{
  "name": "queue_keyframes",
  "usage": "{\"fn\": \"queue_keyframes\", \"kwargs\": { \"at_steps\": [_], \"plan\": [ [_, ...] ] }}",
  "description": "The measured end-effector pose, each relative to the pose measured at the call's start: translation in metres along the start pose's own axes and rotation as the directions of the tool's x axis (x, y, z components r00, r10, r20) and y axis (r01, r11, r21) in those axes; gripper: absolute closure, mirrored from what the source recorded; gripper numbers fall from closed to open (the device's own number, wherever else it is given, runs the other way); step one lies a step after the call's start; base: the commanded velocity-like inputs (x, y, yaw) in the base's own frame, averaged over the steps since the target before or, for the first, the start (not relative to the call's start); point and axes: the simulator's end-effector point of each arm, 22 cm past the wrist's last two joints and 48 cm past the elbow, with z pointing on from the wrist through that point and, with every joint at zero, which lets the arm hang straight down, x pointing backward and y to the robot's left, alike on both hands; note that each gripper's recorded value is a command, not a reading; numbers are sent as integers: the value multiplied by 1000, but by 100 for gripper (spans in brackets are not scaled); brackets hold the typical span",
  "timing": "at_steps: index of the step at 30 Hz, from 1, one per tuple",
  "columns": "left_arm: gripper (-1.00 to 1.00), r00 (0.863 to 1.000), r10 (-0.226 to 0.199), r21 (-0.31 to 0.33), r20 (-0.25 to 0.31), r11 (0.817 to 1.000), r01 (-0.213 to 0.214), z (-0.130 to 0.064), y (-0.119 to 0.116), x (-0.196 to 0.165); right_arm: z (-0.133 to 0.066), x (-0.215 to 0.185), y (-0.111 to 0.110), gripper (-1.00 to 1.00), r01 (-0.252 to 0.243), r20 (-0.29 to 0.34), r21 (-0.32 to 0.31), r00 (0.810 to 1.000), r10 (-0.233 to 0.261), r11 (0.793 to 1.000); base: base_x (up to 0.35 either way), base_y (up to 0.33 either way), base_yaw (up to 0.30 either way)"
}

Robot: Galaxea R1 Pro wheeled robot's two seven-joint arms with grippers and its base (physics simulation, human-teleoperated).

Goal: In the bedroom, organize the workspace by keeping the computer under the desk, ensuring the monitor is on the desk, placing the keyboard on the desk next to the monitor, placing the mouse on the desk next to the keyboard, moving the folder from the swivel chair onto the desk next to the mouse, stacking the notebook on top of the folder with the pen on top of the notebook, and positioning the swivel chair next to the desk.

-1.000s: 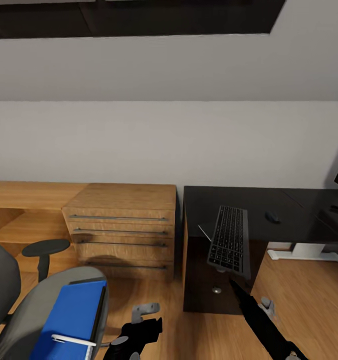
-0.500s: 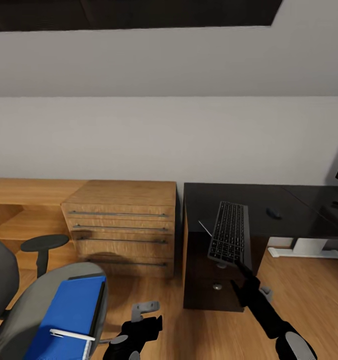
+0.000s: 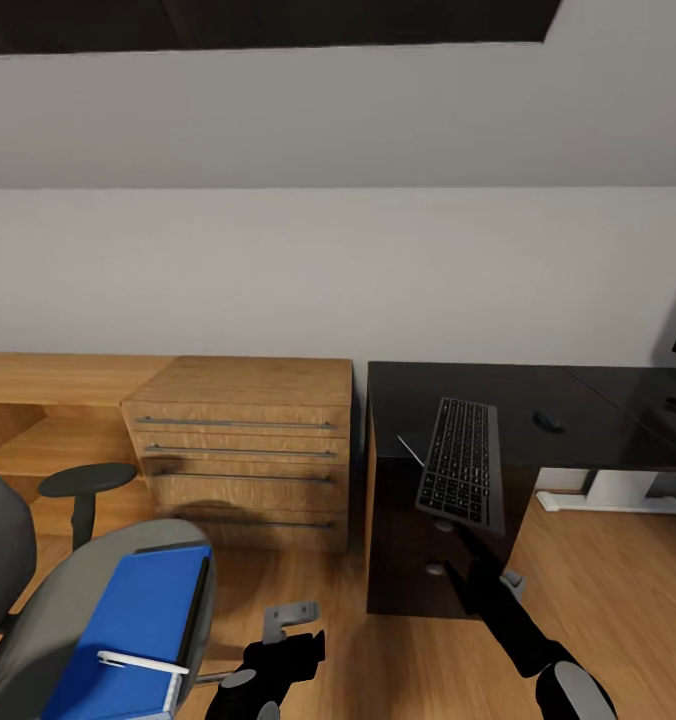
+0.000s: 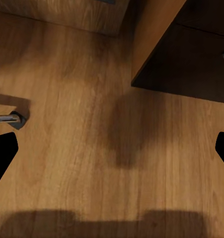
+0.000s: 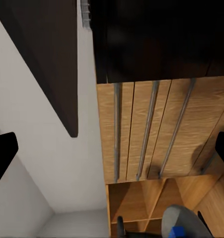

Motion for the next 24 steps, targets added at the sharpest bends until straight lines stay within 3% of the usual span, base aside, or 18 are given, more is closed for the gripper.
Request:
{"fn": "queue_keyframes", "kwargs": {
  "at_steps": [4, 6, 8, 9, 13, 24],
  "plan": [
    [-100, 1000, -1, 0, 0, 1000, 1, 0, 0, 0, 2, 11, 0, -100, 6, -22, 1, 1000, -6, 1000, 0, 0, 0],
    [-100, 1000, 1, 0, 0, 1000, -1, -1, -1, -1, 5, 29, 1, -100, 13, -62, 1, 998, -13, 1000, 0, 0, 0],
    [-100, 1000, 2, 1, 0, 1000, -2, -4, -2, -4, 7, 33, 9, -100, 18, -70, -7, 997, -18, 1000, 0, 0, 0],
    [-100, 1000, 4, 2, 0, 1000, -4, -5, -3, -6, 8, 36, 28, -100, 32, -76, -39, 996, -35, 999, 0, 0, 0],
    [-100, 1000, 9, 6, -1, 1000, -9, -9, -7, -10, 9, 37, 43, -100, 41, -77, -59, 996, -46, 997, 0, 0, 0],
    [-100, 1000, 11, 9, -3, 1000, -11, -9, -8, -9, 8, 29, 43, -100, 41, -60, -56, 997, -44, 998, 0, 0, 0]
  ]
}}
